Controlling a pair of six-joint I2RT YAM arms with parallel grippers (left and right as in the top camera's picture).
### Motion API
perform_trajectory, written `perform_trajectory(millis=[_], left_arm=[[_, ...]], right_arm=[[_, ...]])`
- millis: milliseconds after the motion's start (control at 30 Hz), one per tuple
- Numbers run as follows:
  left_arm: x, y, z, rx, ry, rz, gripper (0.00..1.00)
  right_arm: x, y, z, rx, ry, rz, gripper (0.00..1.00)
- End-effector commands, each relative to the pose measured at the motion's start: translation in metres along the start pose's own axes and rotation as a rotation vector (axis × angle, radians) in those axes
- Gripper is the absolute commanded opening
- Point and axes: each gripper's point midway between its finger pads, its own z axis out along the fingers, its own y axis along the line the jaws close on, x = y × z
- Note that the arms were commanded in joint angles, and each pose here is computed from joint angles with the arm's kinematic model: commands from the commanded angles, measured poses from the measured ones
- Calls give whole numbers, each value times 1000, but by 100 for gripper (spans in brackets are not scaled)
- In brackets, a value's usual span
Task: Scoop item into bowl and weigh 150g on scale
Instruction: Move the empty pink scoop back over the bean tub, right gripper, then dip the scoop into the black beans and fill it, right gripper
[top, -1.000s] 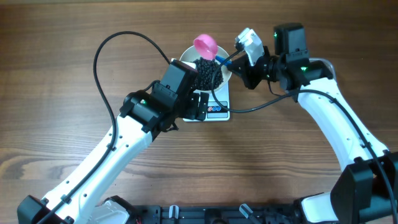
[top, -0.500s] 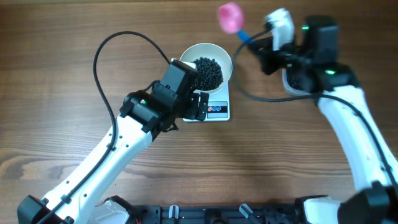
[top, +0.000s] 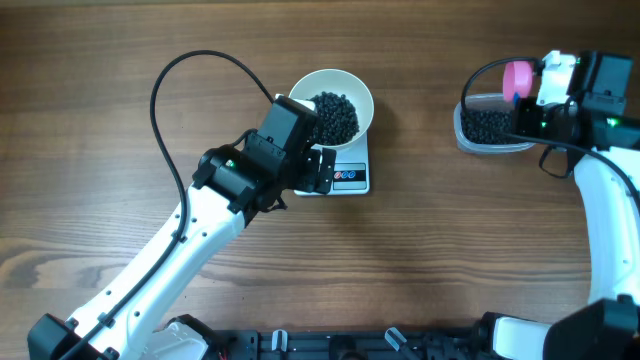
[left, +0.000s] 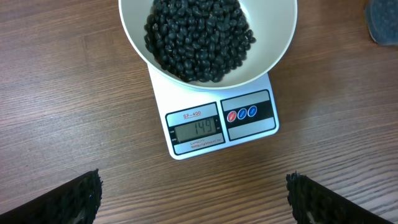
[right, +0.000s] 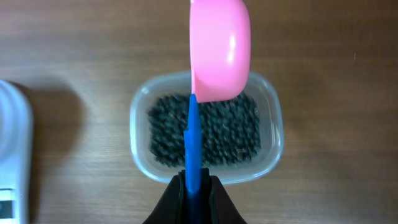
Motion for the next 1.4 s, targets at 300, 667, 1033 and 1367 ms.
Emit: perform_trajectory(millis=[300, 667, 1033, 1367], left_arm=[[1, -2, -3, 13, -5, -6, 100], [1, -2, -3, 13, -5, -6, 100], [1, -2, -3, 13, -5, -6, 100], [1, -2, -3, 13, -5, -6, 100]], right_arm=[[0, -10, 9, 51, 19, -27, 4], [27, 6, 43, -63, 153, -25, 4], [32, 11, 29, -85, 162, -49, 4], [33, 14, 4, -86, 136, -119, 4]])
